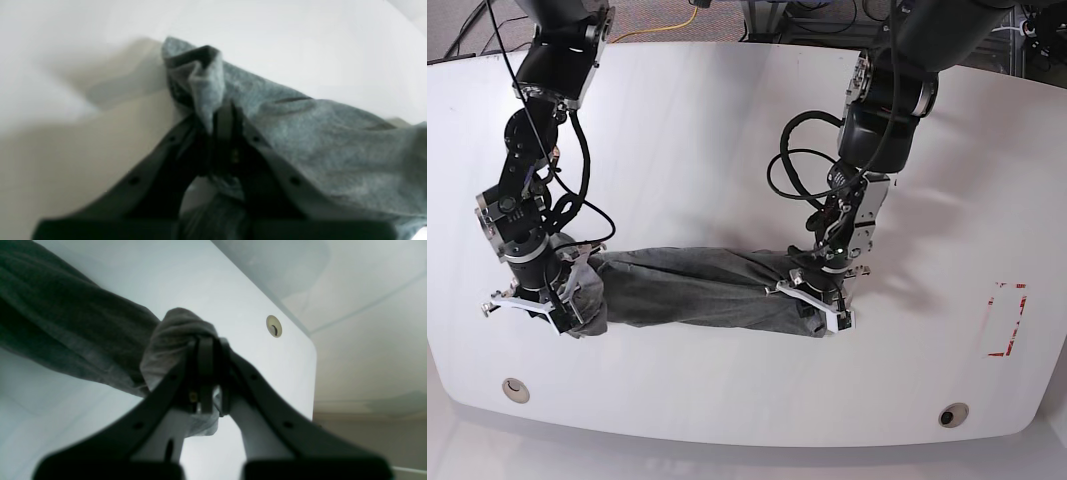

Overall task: Layout the t-shirt on the table in an organized manner, then fold the t-shirt properly
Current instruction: 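Hold both shirt ends and draw the grippers slightly toward each other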

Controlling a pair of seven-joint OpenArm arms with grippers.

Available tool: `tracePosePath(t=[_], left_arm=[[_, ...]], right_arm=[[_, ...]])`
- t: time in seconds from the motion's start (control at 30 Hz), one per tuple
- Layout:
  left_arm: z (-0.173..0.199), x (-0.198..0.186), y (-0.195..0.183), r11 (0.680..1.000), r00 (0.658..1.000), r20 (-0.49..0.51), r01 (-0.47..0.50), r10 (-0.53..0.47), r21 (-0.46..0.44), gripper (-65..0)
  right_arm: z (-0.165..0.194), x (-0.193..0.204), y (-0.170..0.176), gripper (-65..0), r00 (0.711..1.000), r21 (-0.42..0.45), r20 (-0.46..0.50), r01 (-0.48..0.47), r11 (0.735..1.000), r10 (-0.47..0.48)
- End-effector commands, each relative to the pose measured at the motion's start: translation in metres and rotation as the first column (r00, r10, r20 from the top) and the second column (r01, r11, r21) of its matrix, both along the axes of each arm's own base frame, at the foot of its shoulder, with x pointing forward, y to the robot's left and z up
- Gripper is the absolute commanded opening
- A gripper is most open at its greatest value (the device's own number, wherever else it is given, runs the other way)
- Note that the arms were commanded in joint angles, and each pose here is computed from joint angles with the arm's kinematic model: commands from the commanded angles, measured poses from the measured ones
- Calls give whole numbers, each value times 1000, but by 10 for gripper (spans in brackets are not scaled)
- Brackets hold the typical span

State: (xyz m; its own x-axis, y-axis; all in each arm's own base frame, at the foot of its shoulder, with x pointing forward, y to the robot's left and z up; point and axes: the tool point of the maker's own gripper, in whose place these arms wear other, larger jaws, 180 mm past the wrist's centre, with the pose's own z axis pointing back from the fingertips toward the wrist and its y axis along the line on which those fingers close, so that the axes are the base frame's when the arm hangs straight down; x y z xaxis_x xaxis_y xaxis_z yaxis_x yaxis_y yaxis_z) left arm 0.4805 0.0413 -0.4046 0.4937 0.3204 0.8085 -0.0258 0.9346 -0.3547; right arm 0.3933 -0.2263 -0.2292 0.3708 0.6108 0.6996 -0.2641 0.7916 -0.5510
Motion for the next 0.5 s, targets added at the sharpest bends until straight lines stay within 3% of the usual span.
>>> tracePosePath(t=[0.0, 0.2, 0.47], left_arm=[[26, 18, 7, 999, 997, 73, -33, 34, -22, -643], [33, 16, 13, 994, 992, 92, -79, 86, -78, -650], [38, 12, 24, 994, 988, 118, -92, 99, -67, -650]], right_arm=[[21, 5, -2, -650, 998, -3, 66, -2, 1000, 2], [16, 3, -2, -650, 999, -5, 53, -3, 1000, 3], [16, 1, -1, -650, 999, -7, 54, -6, 1000, 6]])
